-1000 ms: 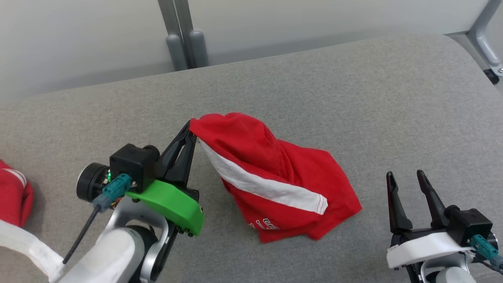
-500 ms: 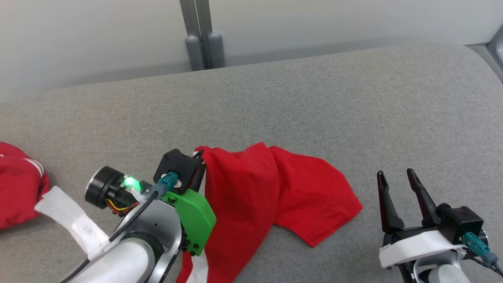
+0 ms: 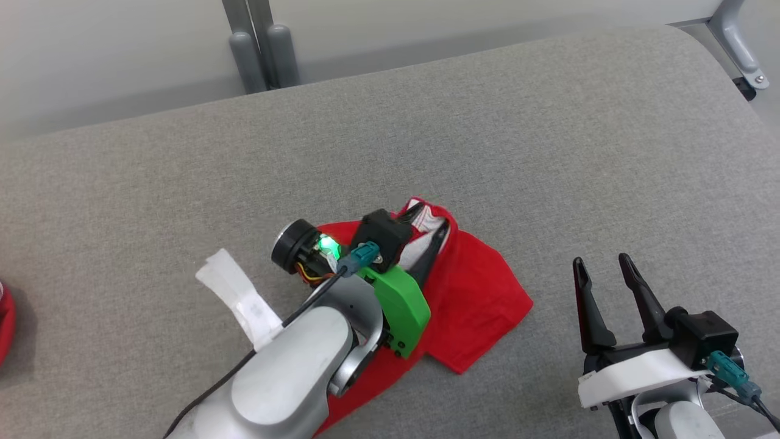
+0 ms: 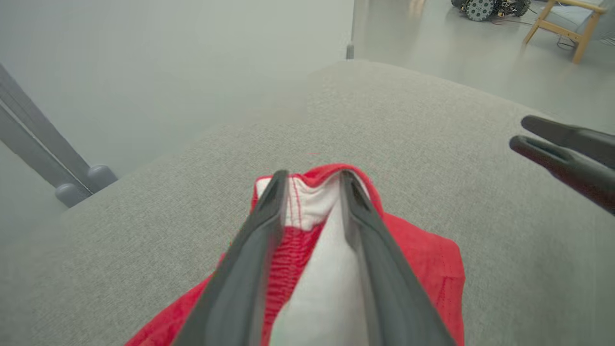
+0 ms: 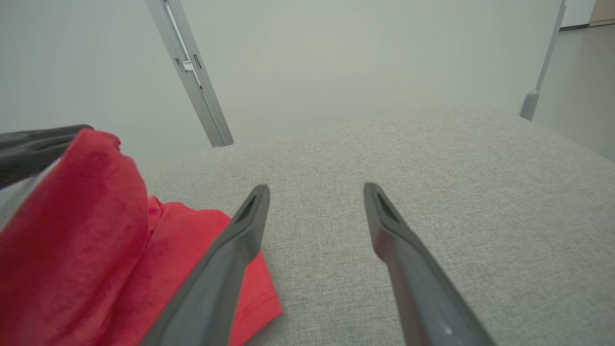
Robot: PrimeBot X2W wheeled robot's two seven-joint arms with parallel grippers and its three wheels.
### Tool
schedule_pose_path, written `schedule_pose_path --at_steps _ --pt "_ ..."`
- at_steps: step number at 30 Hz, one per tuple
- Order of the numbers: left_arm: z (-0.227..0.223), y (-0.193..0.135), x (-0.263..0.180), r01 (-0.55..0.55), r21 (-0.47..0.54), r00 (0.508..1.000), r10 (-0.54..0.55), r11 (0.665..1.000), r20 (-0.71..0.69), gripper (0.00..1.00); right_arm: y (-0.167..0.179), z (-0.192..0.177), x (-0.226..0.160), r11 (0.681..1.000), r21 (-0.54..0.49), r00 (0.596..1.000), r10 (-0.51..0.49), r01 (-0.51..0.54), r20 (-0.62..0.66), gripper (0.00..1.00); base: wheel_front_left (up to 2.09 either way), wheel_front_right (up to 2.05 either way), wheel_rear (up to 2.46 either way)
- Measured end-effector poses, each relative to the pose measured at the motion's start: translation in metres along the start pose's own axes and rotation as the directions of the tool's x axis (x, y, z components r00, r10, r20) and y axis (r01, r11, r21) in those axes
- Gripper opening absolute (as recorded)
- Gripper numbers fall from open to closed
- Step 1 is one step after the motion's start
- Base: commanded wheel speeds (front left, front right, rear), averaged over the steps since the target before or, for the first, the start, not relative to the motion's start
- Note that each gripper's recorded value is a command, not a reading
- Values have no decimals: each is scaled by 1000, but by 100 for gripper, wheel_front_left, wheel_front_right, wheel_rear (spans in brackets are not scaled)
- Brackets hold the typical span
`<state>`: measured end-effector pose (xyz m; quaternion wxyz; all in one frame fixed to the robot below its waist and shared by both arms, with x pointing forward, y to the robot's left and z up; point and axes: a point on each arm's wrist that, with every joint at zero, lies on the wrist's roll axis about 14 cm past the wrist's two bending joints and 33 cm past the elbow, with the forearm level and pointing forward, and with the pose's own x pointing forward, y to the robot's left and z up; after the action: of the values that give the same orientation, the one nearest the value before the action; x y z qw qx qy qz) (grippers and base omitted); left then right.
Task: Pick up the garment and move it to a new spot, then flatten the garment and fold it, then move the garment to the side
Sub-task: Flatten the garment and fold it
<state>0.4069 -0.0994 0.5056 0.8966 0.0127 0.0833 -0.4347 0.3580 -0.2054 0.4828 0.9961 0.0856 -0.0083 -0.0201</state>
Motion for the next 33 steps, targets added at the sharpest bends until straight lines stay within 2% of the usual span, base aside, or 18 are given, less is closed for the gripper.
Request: schedule_pose_path --at_steps 4,7,11,14,18,23,28,33 --pt "-37 -10 -3 62 28 989 -57 998 -138 100 -5 5 -3 1000 -3 1000 -15 15 14 100 0 0 0" --pt "-40 -5 -16 47 42 987 -40 998 -153 100 -9 7 -8 1000 -3 999 -28 28 21 100 0 0 0" --pt "-29 15 -43 -59 11 992 60 998 -108 100 -12 7 -14 999 -3 999 -38 38 20 100 0 0 0" --pt "-29 32 -70 -161 -56 982 155 985 -107 100 -8 8 -13 1000 0 999 -25 25 24 100 0 0 0" --pt "-42 44 -108 -296 -204 952 271 933 -145 100 -3 11 -12 1000 -2 999 -9 9 36 100 0 0 0" --pt "-81 27 -149 -385 -369 916 303 846 -263 100 6 11 -8 1000 -11 999 24 -23 35 100 0 0 0" --pt "-114 18 -179 -482 -433 866 337 762 -370 100 20 9 -2 998 -14 997 70 -69 33 100 0 0 0" --pt "-137 9 -194 -523 -478 837 320 705 -443 100 33 6 4 994 -18 993 112 -112 23 100 0 0 0"
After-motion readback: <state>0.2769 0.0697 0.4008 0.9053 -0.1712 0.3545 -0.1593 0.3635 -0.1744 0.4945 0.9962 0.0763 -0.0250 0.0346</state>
